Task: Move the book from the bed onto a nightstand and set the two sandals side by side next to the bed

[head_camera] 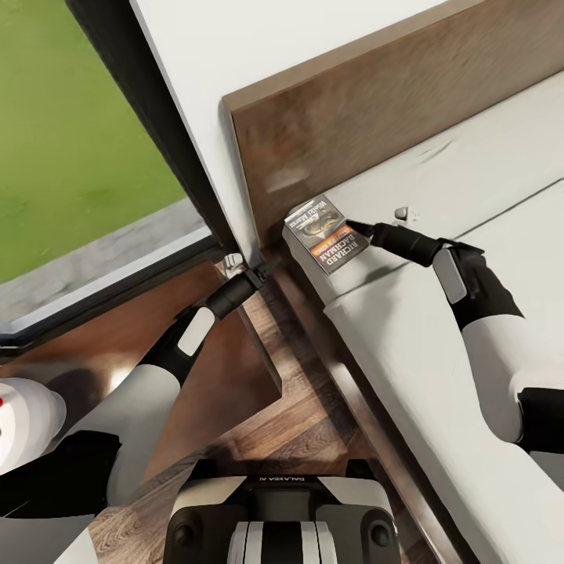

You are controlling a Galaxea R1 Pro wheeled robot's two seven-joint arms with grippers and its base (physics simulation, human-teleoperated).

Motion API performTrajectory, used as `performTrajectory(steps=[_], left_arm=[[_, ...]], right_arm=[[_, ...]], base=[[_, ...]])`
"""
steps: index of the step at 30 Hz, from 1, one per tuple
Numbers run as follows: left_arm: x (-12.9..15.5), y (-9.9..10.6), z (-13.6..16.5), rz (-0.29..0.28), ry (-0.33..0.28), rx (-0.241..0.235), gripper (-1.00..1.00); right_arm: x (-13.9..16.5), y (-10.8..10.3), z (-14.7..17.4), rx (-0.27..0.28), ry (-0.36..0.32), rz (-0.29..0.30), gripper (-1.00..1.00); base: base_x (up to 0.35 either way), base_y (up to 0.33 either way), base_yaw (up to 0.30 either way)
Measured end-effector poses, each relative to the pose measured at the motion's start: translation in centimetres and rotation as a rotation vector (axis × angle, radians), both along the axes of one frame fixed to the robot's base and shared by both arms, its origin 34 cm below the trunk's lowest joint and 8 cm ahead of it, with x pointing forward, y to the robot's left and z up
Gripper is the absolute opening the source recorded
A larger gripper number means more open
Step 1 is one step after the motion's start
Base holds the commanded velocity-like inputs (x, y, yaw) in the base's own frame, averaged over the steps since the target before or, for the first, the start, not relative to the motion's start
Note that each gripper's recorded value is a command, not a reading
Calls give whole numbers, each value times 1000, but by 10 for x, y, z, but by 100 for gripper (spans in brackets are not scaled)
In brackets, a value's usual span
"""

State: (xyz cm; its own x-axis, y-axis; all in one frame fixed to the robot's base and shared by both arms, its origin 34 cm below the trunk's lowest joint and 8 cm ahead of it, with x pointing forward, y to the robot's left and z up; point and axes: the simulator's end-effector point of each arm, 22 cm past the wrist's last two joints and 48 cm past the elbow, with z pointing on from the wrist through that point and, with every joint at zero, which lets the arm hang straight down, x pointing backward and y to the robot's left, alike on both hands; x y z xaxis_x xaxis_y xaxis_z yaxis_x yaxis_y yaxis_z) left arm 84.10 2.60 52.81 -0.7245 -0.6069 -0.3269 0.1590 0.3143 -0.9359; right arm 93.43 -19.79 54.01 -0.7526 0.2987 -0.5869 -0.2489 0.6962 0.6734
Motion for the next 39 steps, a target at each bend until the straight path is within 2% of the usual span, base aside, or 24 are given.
performTrajectory(steps=[23,26,27,29,39], left_arm=[[0,1,0,0,-2,1,100],[0,1,0,0,-2,1,100],[0,1,0,1,-2,1,100],[0,1,0,1,-2,1,100],[0,1,0,1,-2,1,100]], right_arm=[[-16,4,-9,24,18,7,100],[-17,10,-9,33,20,11,100],[-18,20,-8,47,21,15,100],[-19,25,-8,55,22,19,100],[-20,30,-8,64,22,21,100]], base=[[0,0,0],[0,0,0],[0,0,0],[0,0,0],[0,0,0]])
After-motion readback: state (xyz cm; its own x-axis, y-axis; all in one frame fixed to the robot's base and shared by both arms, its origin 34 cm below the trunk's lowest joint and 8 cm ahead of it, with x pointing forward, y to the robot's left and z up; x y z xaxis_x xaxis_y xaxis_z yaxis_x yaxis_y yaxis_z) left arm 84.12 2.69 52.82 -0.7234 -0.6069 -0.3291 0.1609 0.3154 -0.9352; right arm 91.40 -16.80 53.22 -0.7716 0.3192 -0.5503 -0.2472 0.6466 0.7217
